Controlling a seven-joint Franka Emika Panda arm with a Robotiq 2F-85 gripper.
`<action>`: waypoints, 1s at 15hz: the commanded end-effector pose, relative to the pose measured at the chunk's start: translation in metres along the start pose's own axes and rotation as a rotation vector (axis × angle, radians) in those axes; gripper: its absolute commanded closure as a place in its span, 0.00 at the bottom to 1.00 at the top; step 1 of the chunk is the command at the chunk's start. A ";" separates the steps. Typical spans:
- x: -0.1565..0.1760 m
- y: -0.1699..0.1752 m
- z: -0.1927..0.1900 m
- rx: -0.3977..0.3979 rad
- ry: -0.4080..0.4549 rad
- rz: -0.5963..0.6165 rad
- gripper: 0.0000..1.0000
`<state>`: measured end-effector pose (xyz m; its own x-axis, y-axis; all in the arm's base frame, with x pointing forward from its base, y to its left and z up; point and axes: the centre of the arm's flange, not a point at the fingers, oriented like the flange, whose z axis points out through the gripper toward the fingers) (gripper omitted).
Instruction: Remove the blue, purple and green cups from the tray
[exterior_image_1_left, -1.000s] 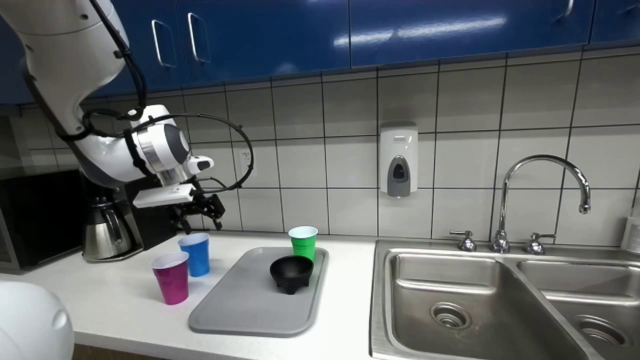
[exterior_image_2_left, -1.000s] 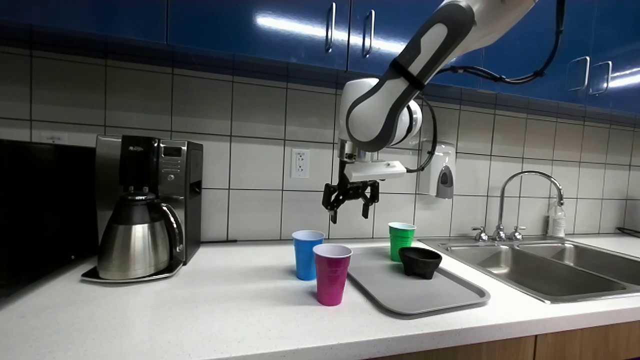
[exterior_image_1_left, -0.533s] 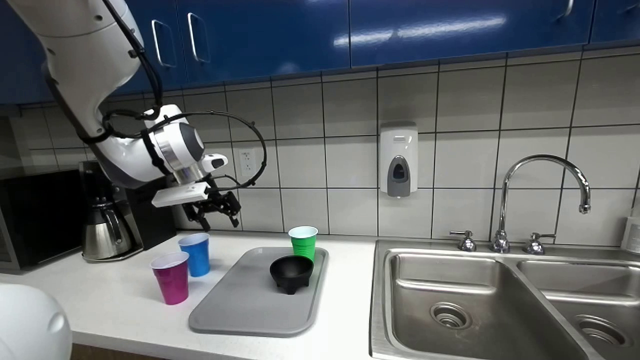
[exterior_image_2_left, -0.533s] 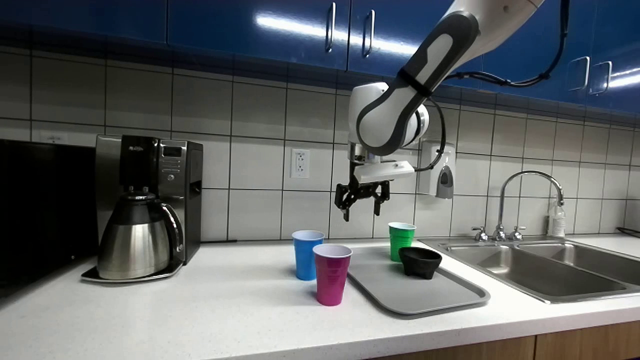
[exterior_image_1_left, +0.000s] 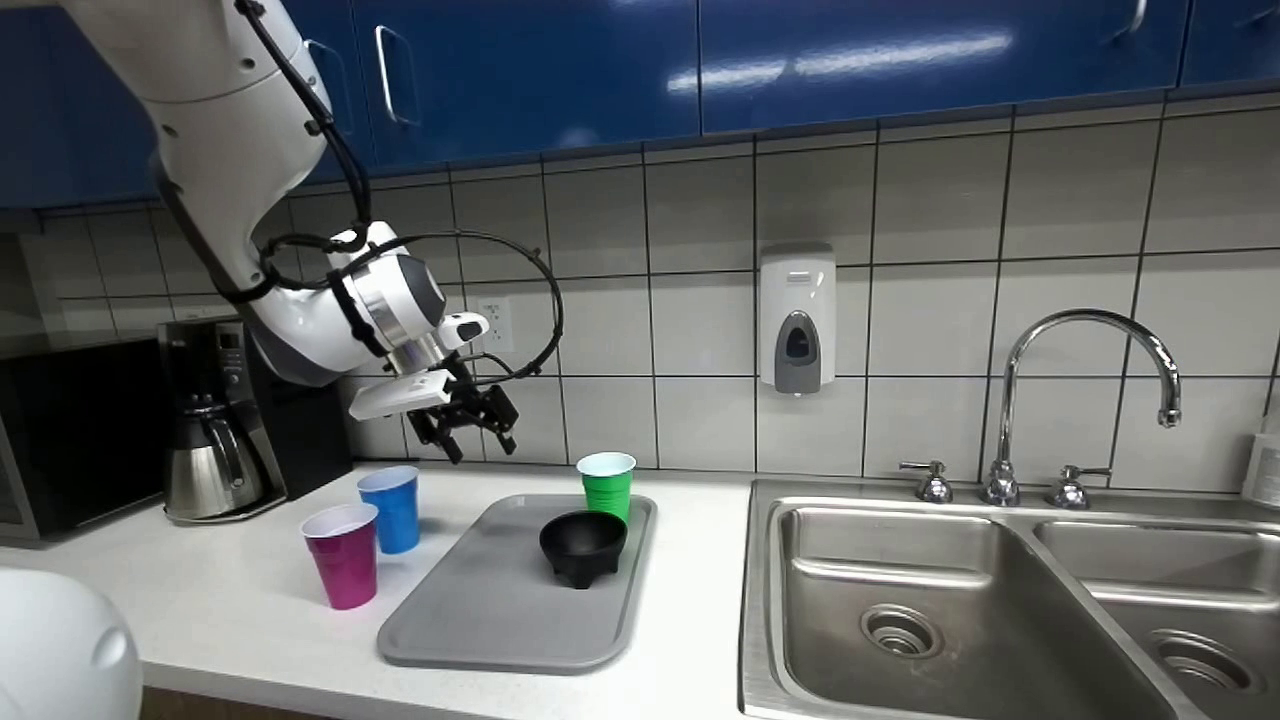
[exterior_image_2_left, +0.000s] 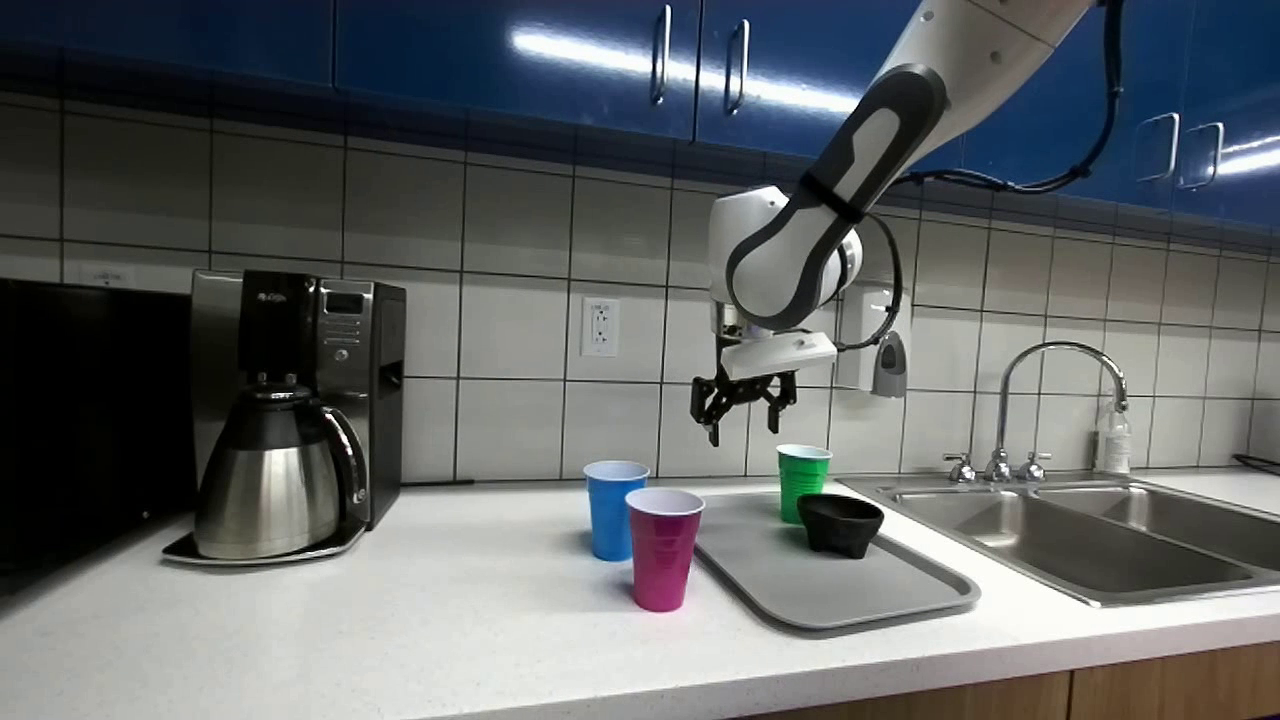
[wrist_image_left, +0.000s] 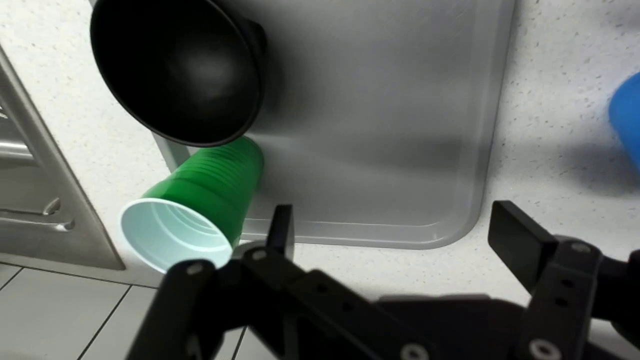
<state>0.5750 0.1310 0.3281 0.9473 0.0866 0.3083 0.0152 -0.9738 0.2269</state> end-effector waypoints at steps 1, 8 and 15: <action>0.022 0.006 0.011 -0.052 0.009 0.038 0.00; 0.040 0.036 0.031 -0.101 0.014 0.093 0.00; 0.050 0.062 0.043 -0.128 0.017 0.158 0.00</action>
<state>0.6256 0.0724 0.3171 0.9355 -0.0285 0.3522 -0.1306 -0.9540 0.2698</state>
